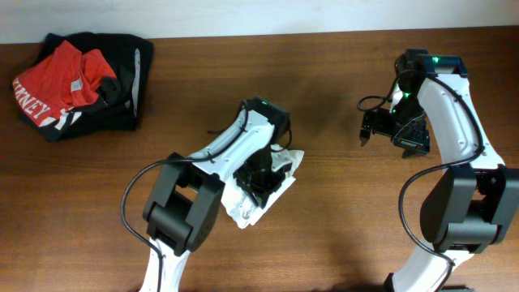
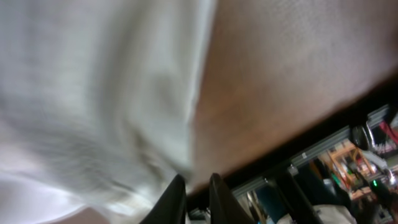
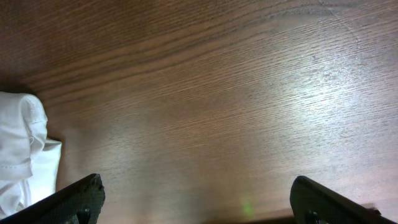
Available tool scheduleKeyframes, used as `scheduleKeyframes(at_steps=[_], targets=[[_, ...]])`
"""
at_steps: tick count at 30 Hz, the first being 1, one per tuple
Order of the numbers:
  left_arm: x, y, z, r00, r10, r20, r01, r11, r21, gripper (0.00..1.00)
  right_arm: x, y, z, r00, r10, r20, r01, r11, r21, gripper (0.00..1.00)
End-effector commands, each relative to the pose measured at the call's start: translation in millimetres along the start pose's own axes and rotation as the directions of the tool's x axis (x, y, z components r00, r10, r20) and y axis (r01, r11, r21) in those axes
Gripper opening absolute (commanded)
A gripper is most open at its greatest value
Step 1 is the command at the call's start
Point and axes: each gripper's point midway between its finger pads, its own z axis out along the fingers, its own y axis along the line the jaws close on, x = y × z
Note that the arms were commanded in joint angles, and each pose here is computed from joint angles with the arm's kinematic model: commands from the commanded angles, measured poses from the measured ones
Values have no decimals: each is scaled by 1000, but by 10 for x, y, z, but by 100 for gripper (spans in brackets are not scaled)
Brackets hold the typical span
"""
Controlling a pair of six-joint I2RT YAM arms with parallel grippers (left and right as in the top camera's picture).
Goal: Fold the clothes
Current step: 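Release the bundle and lift the left gripper away, then grasp the folded white T-shirt bundle with the left gripper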
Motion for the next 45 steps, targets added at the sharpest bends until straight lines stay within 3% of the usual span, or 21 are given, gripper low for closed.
scheduleKeyframes(at_steps=[1, 2, 5, 8, 13, 16, 20, 30, 34, 37, 38, 40, 41, 45], targets=[[209, -219, 29, 996, 16, -89, -13, 999, 40, 16, 8, -8, -3, 1000, 5, -2, -5, 1000, -6, 99], [266, -233, 25, 993, 23, -112, -18, 999, 42, 0, 0, -6, -3, 1000, 5, 1, -5, 1000, -7, 99], [313, -240, -54, 992, 46, -121, -40, 998, 48, 0, -8, -4, -3, 1000, 5, 4, -5, 1000, -8, 99], [122, -147, -384, 999, 31, 12, -32, 998, 53, 0, 0, -7, -3, 1000, 5, 1, -5, 1000, -7, 99], [-227, 716, -765, 964, -113, 242, 105, 993, 47, 1, 9, -9, -3, 1000, 5, -3, -5, 1000, -6, 99], [-338, 846, -663, 949, -149, 278, 120, 986, 118, 0, 8, -8, -3, 1000, 5, -2, -5, 1000, -6, 98], [-412, 463, -256, 965, -71, 254, 2, 966, 260, 0, -10, -4, -3, 1000, 5, 5, -5, 1000, -8, 99], [-362, -51, 117, 981, 81, 176, -115, 974, 193, 4, -26, 1, -3, 1000, 4, 11, -4, 1000, -10, 99], [-296, -90, -38, 985, 70, 157, -101, 974, 201, 0, -27, 1, -3, 1000, 4, 12, -4, 1000, -10, 99], [-363, -117, -614, 964, 84, 253, -131, 975, 178, 1, -36, 3, -4, 1000, 4, 16, -4, 1000, -11, 99], [-384, -59, -831, 952, 81, 295, -129, 981, 146, 12, -35, 3, -4, 1000, 4, 15, -4, 1000, -11, 99], [-408, 178, -1253, 920, 62, 387, -95, 993, 68, 87, -24, 0, -3, 1000, 4, 11, -4, 1000, -10, 99], [-412, 308, -1375, 908, 46, 417, -71, 996, 45, 99, -20, -1, -3, 1000, 4, 9, -4, 1000, -9, 99], [-282, 1132, -1614, 870, -120, 478, 104, 993, 60, 99, -11, -3, -3, 1000, 5, 5, -5, 1000, -8, 99]])
